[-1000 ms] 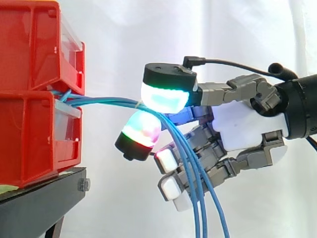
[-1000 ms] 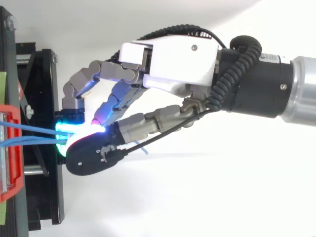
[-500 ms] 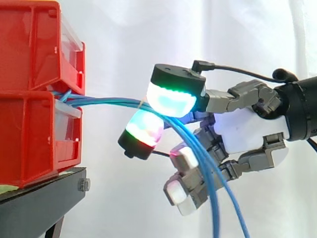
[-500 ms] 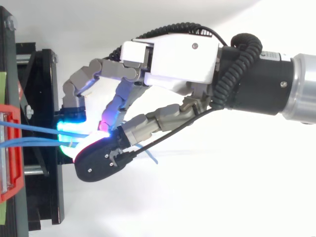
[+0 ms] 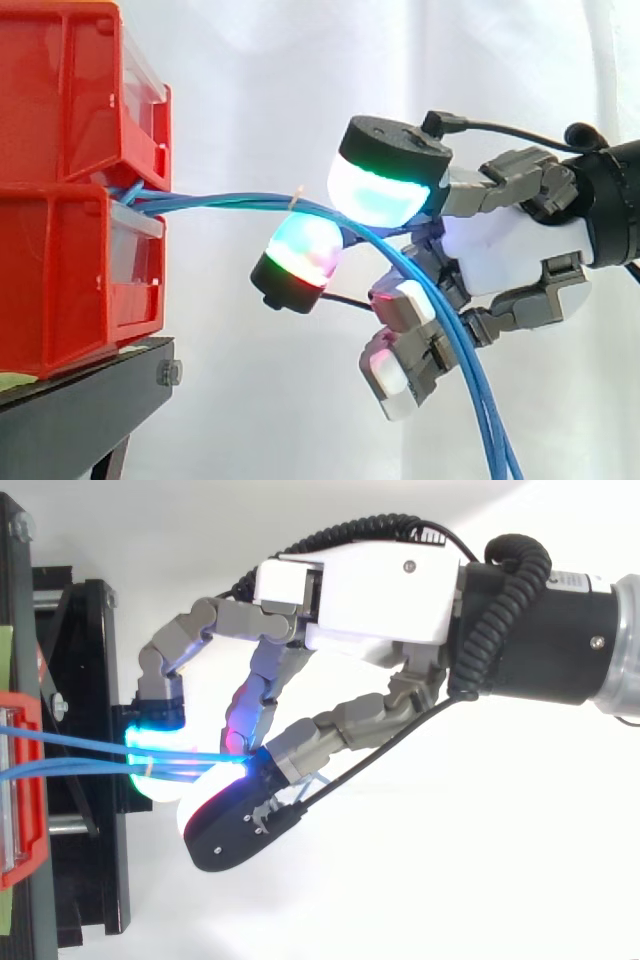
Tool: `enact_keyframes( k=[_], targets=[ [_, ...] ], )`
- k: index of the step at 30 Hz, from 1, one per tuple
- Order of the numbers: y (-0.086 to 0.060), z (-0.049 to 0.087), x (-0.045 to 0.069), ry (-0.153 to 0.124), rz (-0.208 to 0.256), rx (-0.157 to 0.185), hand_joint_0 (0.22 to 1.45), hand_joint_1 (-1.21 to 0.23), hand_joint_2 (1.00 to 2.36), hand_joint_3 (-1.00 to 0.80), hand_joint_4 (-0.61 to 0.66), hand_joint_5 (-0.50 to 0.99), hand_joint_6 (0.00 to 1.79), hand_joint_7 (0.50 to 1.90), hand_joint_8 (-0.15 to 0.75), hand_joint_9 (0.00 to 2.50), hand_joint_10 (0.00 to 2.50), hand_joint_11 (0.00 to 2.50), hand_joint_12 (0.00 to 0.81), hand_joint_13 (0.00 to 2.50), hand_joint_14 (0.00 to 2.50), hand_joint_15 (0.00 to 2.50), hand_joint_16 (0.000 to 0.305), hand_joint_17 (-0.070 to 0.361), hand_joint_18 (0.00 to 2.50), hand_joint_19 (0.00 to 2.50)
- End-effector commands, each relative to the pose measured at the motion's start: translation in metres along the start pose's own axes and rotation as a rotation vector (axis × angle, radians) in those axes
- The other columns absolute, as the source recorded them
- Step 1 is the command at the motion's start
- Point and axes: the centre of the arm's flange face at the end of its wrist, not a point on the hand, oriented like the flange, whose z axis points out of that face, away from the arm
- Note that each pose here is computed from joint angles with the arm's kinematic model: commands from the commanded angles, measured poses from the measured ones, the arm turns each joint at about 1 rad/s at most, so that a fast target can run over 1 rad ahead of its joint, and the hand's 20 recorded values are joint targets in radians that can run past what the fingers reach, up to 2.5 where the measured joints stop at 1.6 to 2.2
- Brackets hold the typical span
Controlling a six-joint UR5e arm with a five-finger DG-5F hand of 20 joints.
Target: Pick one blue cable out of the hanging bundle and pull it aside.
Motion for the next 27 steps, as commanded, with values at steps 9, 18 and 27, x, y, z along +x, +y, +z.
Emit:
enact_keyframes(
  k=[9,18,27],
  targets=[
    [0.0021,-0.0005,-0.0026,-0.002,-0.002,-0.005,0.42,-0.61,1.00,-0.50,-0.08,-0.06,0.83,0.96,0.225,1.25,0.02,0.65,0.299,0.99,0.02,0.58,0.053,0.118,0.80,0.43],
    [0.0010,-0.0006,-0.0037,-0.003,-0.002,-0.002,0.56,-0.62,1.02,-0.29,-0.10,-0.08,0.85,1.10,0.208,1.25,0.03,0.71,0.266,0.97,0.03,0.63,0.044,0.100,0.72,0.52],
    [0.0009,-0.0008,-0.0037,-0.003,-0.003,-0.001,0.65,-0.83,1.02,-0.09,-0.15,-0.13,0.94,1.04,0.218,1.14,0.03,0.73,0.274,0.95,0.03,0.62,0.047,0.105,0.73,0.47]
  ],
)
